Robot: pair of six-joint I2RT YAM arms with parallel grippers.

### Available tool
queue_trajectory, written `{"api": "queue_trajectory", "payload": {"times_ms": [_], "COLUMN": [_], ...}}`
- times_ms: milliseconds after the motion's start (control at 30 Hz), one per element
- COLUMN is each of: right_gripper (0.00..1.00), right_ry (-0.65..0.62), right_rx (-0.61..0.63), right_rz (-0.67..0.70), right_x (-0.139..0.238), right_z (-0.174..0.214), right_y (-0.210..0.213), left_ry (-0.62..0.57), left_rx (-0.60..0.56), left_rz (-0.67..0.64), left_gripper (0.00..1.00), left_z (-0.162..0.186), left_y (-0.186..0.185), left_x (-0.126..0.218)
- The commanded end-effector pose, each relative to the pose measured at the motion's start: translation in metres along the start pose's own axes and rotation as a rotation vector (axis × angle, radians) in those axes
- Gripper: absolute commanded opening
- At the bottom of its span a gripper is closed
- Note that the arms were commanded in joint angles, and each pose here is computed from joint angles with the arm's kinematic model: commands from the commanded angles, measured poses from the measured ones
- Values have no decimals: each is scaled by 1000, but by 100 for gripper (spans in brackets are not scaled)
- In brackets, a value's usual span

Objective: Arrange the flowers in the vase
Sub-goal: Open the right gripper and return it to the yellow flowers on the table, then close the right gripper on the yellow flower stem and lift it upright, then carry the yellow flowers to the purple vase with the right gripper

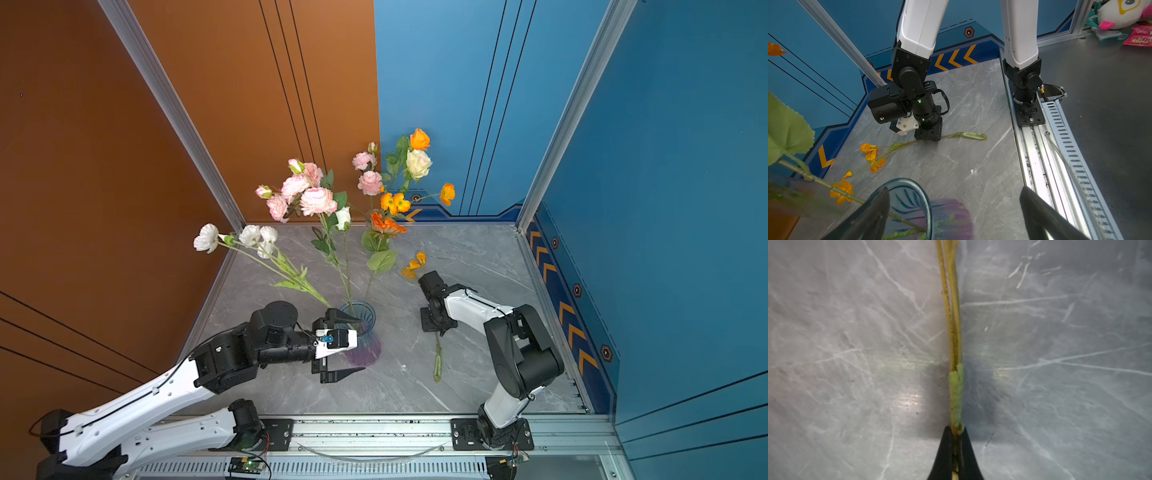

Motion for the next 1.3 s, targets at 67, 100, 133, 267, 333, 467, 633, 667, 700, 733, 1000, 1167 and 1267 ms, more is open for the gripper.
{"api": "queue_trajectory", "payload": {"times_ms": [67, 100, 133, 267, 333, 467, 633, 667, 700, 733, 1000, 1167, 1267], "right_gripper": [0, 0, 0, 0, 0, 0, 0, 0, 0, 0, 0, 0, 0], "right_ry": [-61, -74, -80, -110, -165, -334, -541, -589, -636, -682, -1112, -1253, -1379], "right_rx": [-22, -47, -84, -232, -289, -390, -483, -500, -514, -520, -410, -183, -50], "right_rz": [-10, -16, -25, -70, -88, -159, -228, -237, -243, -251, -479, -644, -647], "right_x": [36, 40, 44, 58, 68, 99, 148, 160, 170, 180, 274, 322, 346], "right_z": [10, 12, 15, 23, 22, 13, 12, 14, 17, 19, 25, 11, 11], "right_y": [-6, -8, -11, -24, -27, -35, -49, -52, -54, -56, -43, 5, 36], "left_ry": [-14, -14, -15, -15, -16, -21, -19, -20, -22, -25, -34, -36, -30], "left_rx": [17, 18, 18, 20, 19, 11, 5, 3, 6, 6, 76, 140, 164], "left_rz": [15, 13, 12, -7, -18, -44, -64, -74, -86, -95, -190, -233, -251], "left_gripper": [98, 98, 98, 98, 98, 98, 98, 98, 98, 98, 98, 98, 98], "left_z": [1, 1, 1, 1, 2, 2, 3, 3, 3, 2, 13, 25, 30], "left_y": [-3, -2, -2, 2, 3, 6, 7, 8, 8, 9, 8, 4, 3], "left_x": [2, 2, 2, 5, 7, 12, 15, 16, 18, 20, 36, 43, 44]}}
Point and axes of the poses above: each gripper's point midway between its finger pads, its own x axis back along the fingers, its own y axis along the line the jaws close on, z = x × y, the point moved 4 cm from there along x, back along the fingers, and after that the axes turned 1 degree about x, right-handed, at the moved point
